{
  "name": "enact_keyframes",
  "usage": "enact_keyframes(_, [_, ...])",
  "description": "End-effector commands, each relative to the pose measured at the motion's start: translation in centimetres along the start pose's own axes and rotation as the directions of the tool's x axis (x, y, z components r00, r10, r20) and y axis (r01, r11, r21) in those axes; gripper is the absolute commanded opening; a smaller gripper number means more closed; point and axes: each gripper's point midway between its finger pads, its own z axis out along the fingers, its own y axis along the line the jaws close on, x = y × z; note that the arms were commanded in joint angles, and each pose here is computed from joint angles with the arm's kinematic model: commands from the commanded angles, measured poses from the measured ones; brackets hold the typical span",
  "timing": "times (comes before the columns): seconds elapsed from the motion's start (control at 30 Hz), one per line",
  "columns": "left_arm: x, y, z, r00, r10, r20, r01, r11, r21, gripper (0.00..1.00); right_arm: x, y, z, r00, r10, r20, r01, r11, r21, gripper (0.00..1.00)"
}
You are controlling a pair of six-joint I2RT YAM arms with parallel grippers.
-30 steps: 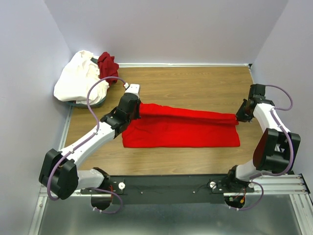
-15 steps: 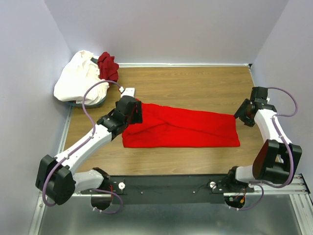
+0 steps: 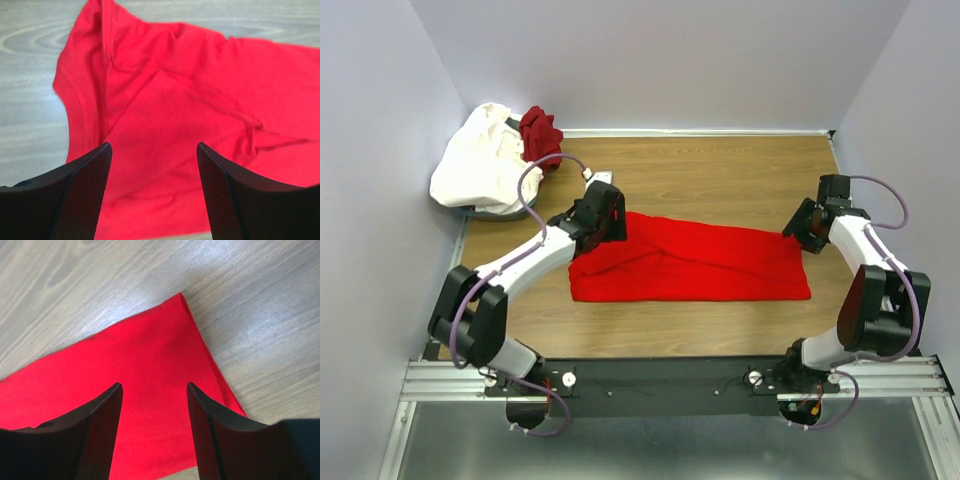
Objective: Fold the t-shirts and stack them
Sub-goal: Fold the tshirt
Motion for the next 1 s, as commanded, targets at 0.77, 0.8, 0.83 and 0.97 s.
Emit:
enact_keyframes(0.77, [-5.6,7.6,11.9,0.994,-0.112,0.008,0.112,0.976,-0.189,0.74,-2.7,-1.1,5.8,0.999,0.025,-0.033,-0.021,0.993,0.115,0.54])
enact_keyframes(0.8, [-5.7,7.4,12.1,0.993,-0.118,0.012,0.118,0.977,-0.179,0.74,-2.7,-1.2,6.0,0.999,0.03,-0.037,-0.026,0.993,0.117,0.54])
enact_keyframes(0.83, [-5.3,7.5,12.5,0.993,-0.12,0.002,0.118,0.976,-0.181,0.74,-2.8,-1.4,6.1,0.999,0.033,-0.039,-0.028,0.992,0.121,0.54])
enact_keyframes(0.97, [-4.8,7.6,13.5,0.99,-0.138,-0.017,0.133,0.976,-0.172,0.73,-2.6,-1.6,6.7,0.998,0.038,-0.051,-0.032,0.992,0.124,0.54])
